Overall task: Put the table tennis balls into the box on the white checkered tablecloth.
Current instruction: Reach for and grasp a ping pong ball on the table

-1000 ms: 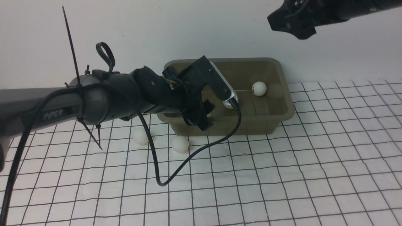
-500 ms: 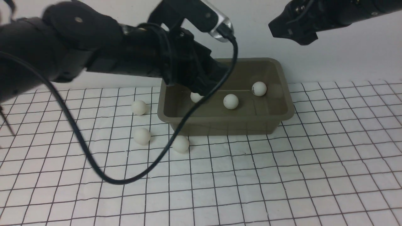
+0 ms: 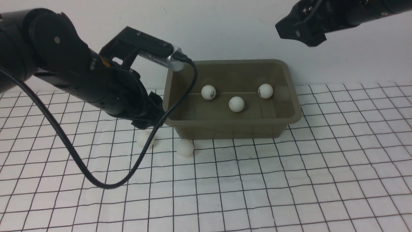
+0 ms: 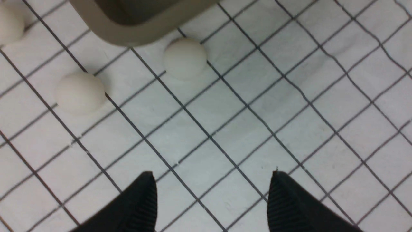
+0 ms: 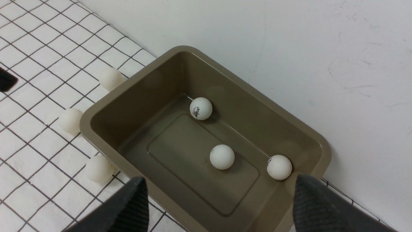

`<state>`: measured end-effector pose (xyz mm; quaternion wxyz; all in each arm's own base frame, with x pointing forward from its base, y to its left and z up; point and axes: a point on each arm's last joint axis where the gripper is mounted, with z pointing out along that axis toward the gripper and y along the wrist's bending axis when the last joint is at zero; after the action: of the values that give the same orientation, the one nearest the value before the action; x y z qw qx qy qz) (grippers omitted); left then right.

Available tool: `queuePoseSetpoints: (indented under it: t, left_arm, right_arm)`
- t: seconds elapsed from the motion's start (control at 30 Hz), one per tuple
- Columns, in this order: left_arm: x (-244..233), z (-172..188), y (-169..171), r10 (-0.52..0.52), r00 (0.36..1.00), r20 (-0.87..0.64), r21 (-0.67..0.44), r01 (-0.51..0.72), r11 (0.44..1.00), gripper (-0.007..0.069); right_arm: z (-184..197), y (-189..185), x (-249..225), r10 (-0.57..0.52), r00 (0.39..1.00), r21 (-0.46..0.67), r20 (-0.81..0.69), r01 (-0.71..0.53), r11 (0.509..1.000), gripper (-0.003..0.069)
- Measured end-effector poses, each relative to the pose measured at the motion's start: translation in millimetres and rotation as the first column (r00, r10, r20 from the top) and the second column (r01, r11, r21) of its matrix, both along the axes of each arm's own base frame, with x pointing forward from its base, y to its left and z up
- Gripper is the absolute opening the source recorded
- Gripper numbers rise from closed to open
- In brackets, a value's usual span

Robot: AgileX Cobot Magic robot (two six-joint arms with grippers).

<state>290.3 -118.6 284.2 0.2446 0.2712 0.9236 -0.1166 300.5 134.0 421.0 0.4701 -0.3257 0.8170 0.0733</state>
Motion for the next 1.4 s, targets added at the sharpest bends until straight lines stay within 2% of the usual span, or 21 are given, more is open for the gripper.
queuePoseSetpoints:
  t: [0.27, 0.5, 0.67, 0.77, 0.87, 0.97, 1.0, 1.13, 1.33, 1.4]
  left_arm:
    - [-35, -11, 9, -0.009, 1.000, -0.024, -0.032, 0.008, 0.999, 0.0415]
    - [-66, -13, 17, 0.012, 0.996, 0.083, -0.111, -0.003, 0.994, 0.0415]
    - [-69, -18, 19, 0.079, 0.975, 0.206, -0.184, -0.041, 0.982, 0.0415]
    - [-60, -31, 17, 0.163, 0.948, 0.272, -0.239, -0.098, 0.966, 0.0415]
    - [-49, -43, 5, 0.153, 0.938, 0.311, -0.229, -0.082, 0.970, 0.0415]
    - [-40, -57, -13, 0.111, 0.931, 0.347, -0.164, -0.056, 0.985, 0.0415]
    - [-37, -65, -21, 0.075, 0.936, 0.344, -0.130, -0.032, 0.991, 0.0415]
    - [-24, -84, -32, 0.055, 0.949, 0.312, -0.090, -0.028, 0.996, 0.0421]
    - [-1, -95, -43, 0.080, 0.954, 0.288, -0.095, -0.054, 0.994, 0.0546]
    - [4, -97, -46, 0.098, 0.956, 0.276, -0.109, -0.070, 0.992, 0.0561]
  right_arm:
    - [0, 0, 0, 0.000, 1.000, 0.000, 0.001, 0.000, 1.000, 0.0545]
    - [0, 0, 0, 0.000, 1.000, 0.000, 0.001, 0.000, 1.000, 0.0545]
    - [0, 0, 0, 0.000, 1.000, 0.000, 0.001, 0.000, 1.000, 0.0545]
    - [0, 0, 0, 0.000, 1.000, 0.000, 0.001, 0.000, 1.000, 0.0545]
    - [0, 0, 0, -0.001, 1.000, 0.002, 0.005, 0.001, 1.000, 0.0545]
    - [1, 0, 1, -0.003, 1.000, 0.007, 0.017, 0.003, 1.000, 0.0545]
    - [1, 0, 1, -0.003, 1.000, 0.008, 0.017, 0.003, 1.000, 0.0545]
    - [1, 0, 1, -0.003, 1.000, 0.010, 0.017, 0.003, 1.000, 0.0545]
    - [2, 0, 1, -0.010, 1.000, 0.021, 0.011, 0.009, 1.000, 0.0545]
    - [2, 0, 1, -0.010, 1.000, 0.021, 0.011, 0.009, 1.000, 0.0545]
